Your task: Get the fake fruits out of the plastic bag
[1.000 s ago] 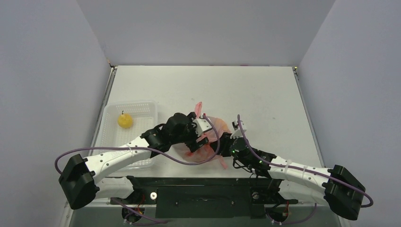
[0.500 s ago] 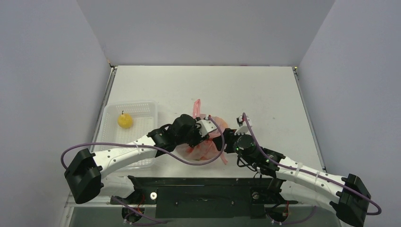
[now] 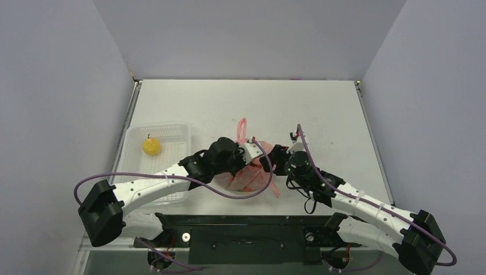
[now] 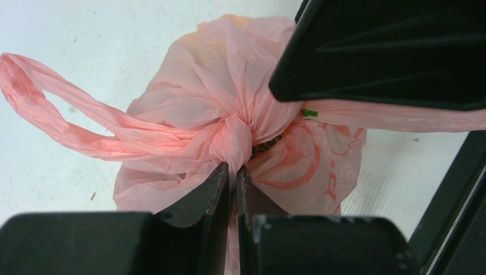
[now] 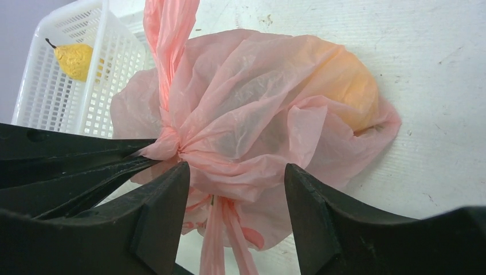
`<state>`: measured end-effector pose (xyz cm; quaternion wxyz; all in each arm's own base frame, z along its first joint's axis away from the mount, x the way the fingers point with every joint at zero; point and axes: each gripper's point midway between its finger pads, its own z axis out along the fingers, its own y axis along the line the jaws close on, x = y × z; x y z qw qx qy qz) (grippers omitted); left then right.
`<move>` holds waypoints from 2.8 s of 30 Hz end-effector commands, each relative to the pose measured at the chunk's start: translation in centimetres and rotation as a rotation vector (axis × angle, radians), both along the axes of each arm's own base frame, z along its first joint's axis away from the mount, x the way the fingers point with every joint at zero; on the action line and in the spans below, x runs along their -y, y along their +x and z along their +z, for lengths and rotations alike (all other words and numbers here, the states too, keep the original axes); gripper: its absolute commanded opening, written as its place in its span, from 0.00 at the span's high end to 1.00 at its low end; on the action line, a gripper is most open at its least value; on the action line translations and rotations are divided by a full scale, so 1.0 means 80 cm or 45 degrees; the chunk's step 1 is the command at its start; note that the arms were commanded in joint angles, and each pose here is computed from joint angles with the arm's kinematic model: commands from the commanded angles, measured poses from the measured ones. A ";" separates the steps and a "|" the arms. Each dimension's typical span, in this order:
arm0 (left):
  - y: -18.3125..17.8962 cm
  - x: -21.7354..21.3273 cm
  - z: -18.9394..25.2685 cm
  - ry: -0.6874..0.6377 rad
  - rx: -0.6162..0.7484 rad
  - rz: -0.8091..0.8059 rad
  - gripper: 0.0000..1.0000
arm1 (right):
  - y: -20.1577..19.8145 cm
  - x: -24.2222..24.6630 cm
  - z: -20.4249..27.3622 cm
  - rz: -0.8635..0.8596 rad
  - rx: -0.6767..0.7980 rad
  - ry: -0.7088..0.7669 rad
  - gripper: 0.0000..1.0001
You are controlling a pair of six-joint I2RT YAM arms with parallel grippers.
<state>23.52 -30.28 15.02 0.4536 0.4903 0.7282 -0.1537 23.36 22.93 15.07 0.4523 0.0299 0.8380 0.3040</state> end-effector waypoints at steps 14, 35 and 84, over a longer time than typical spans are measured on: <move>-0.011 0.059 0.031 -0.261 -0.072 -0.118 1.00 | 0.030 0.000 0.002 0.010 0.051 -0.225 0.53; 0.223 0.084 0.100 -0.496 -0.033 0.399 1.00 | 0.258 0.050 0.106 -0.290 0.123 0.053 1.00; 0.329 0.075 0.161 -0.620 -0.321 0.559 0.54 | 0.361 0.106 0.066 -0.129 0.018 -0.022 0.92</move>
